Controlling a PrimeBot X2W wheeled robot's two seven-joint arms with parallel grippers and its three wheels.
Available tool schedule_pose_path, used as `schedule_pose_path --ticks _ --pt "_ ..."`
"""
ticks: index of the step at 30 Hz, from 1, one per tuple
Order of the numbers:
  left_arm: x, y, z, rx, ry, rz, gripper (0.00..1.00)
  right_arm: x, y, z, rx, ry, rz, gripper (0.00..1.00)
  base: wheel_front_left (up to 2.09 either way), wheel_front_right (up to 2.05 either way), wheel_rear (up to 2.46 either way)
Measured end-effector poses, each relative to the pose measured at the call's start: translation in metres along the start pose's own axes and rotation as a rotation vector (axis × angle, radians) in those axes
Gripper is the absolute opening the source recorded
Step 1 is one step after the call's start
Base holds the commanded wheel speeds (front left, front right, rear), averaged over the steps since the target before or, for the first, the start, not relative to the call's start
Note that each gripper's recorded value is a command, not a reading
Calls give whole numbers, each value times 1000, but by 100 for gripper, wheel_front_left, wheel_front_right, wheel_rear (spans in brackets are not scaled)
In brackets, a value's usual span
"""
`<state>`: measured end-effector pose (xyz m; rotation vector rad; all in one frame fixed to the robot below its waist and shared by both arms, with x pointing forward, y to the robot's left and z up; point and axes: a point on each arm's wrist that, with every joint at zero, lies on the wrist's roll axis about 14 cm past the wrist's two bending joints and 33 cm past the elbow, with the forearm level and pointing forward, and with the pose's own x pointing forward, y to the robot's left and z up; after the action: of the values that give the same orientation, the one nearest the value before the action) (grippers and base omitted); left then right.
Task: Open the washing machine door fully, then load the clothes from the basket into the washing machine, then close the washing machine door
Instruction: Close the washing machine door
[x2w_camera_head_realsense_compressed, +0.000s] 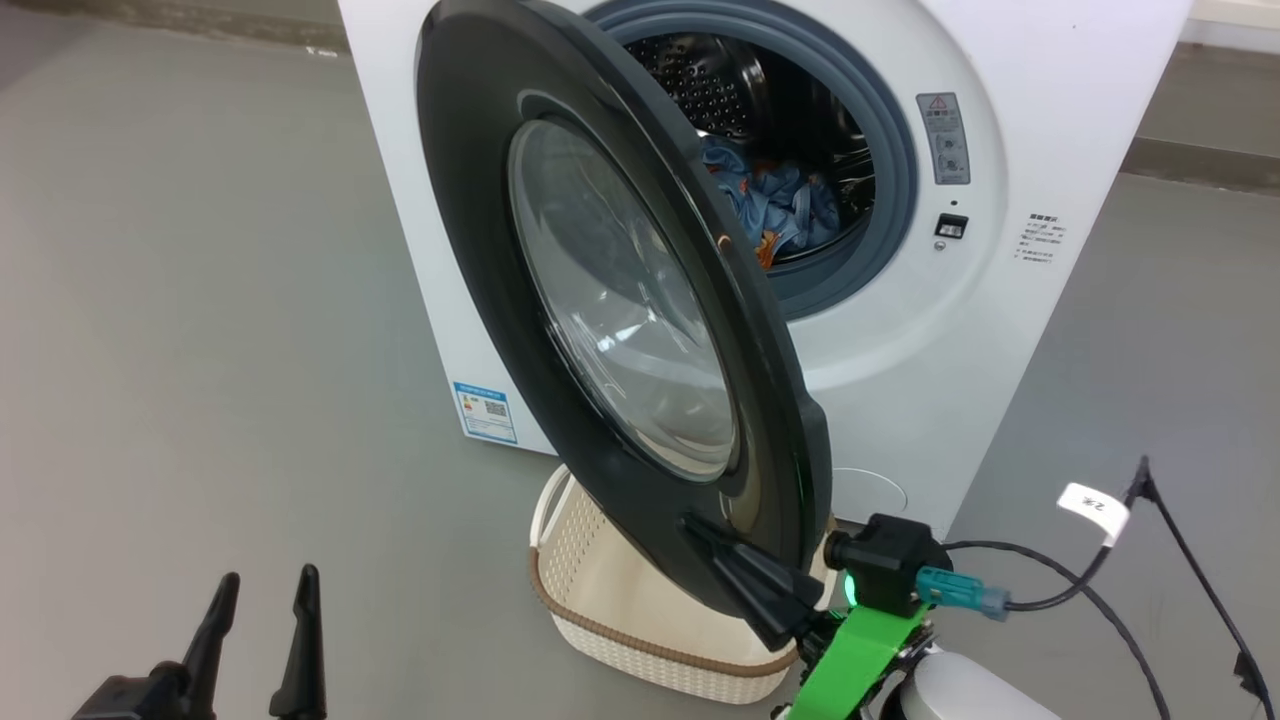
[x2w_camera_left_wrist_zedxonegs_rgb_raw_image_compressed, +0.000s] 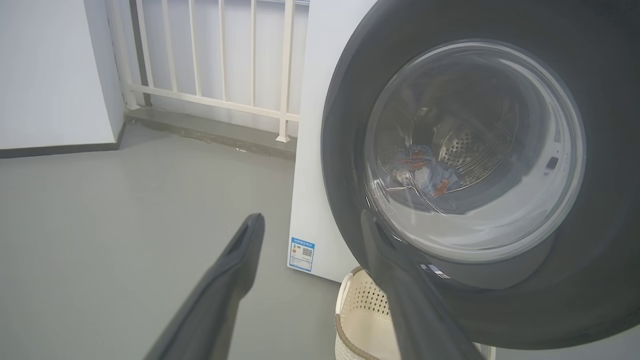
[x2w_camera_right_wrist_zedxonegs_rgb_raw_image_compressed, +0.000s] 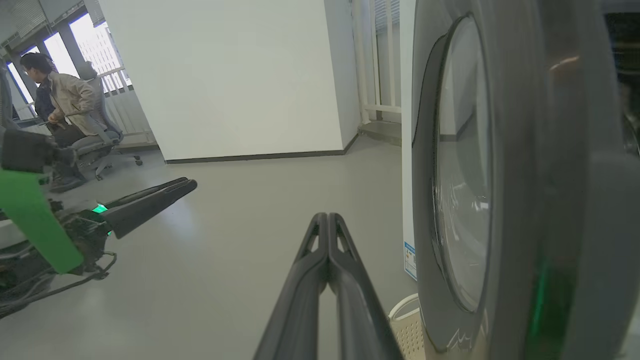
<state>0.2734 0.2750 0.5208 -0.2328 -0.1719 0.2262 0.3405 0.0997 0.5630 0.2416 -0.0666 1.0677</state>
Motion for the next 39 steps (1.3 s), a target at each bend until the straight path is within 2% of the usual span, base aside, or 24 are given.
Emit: schedule_pose_path --ticks 6,13,20,29,39 --pt "-4 5 -1 -1 4 18 100 -3 -19 -38 4 132 -41 0 0 0 0" --pt "-7 12 -1 7 10 40 100 -1 -41 -48 9 167 -96 0 0 0 0" --pt "-9 16 -2 14 18 50 100 2 -64 -36 -11 126 -156 0 0 0 0" --pt "-5 17 -8 25 45 50 100 -6 -113 -18 -41 67 -281 0 0 0 0" --pt "17 15 -15 46 77 47 100 -6 -187 -1 -57 16 -418 0 0 0 0"
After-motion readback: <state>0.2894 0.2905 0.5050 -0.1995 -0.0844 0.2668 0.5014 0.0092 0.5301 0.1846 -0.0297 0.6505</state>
